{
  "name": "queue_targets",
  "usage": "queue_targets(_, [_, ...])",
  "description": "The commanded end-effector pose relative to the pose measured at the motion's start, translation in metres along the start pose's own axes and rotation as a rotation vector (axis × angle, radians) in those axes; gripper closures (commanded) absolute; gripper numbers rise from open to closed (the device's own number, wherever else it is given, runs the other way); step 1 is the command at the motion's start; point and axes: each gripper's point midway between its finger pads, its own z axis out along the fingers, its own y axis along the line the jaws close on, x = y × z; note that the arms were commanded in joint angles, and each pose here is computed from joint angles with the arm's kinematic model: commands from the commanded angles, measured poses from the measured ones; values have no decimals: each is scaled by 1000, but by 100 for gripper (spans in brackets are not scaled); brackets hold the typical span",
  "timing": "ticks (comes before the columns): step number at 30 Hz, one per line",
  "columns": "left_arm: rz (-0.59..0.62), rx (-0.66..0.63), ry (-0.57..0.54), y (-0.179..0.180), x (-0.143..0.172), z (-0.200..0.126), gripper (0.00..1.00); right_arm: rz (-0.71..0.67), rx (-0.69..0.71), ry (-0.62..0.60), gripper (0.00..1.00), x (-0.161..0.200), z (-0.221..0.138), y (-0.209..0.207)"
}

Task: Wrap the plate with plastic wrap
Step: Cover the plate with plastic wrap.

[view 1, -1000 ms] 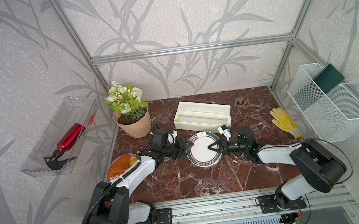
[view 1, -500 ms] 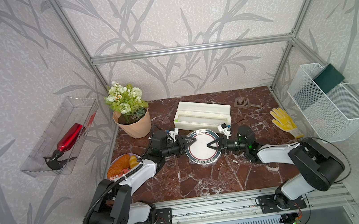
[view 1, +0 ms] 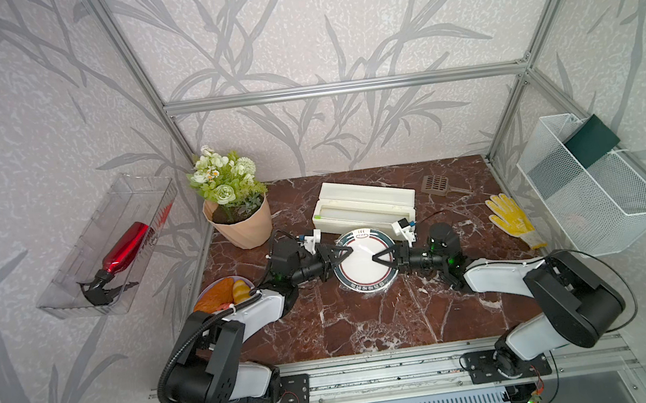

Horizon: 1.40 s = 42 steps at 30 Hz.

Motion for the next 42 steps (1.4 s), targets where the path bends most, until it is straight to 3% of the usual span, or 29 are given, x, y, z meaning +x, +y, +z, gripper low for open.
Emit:
queue_targets(1, [23, 135, 24, -40, 4, -4, 81, -83, -46, 5, 89, -3, -1, 24])
queue_targets(16, [49, 120, 13, -47, 6, -9, 87, -87, -41, 1, 90, -3, -5, 25])
queue_targets(20, [64, 72, 12, -44, 8, -12, 58, -100, -49, -1, 90, -2, -7, 31])
queue_targets(23, [86, 31, -7, -43, 8, -21, 46, -123, -60, -9, 90, -4, -10, 39])
queue_targets(26, [95, 29, -22, -47, 8, -27, 41, -105, -40, -5, 90, -3, -12, 35])
queue_targets(30, [92, 63, -8, -53, 10, -26, 45, -103, -46, -6, 90, -3, -12, 36])
queue_targets(42, [77, 158, 16, -64, 10, -22, 78, -110, -76, -11, 90, -4, -13, 43])
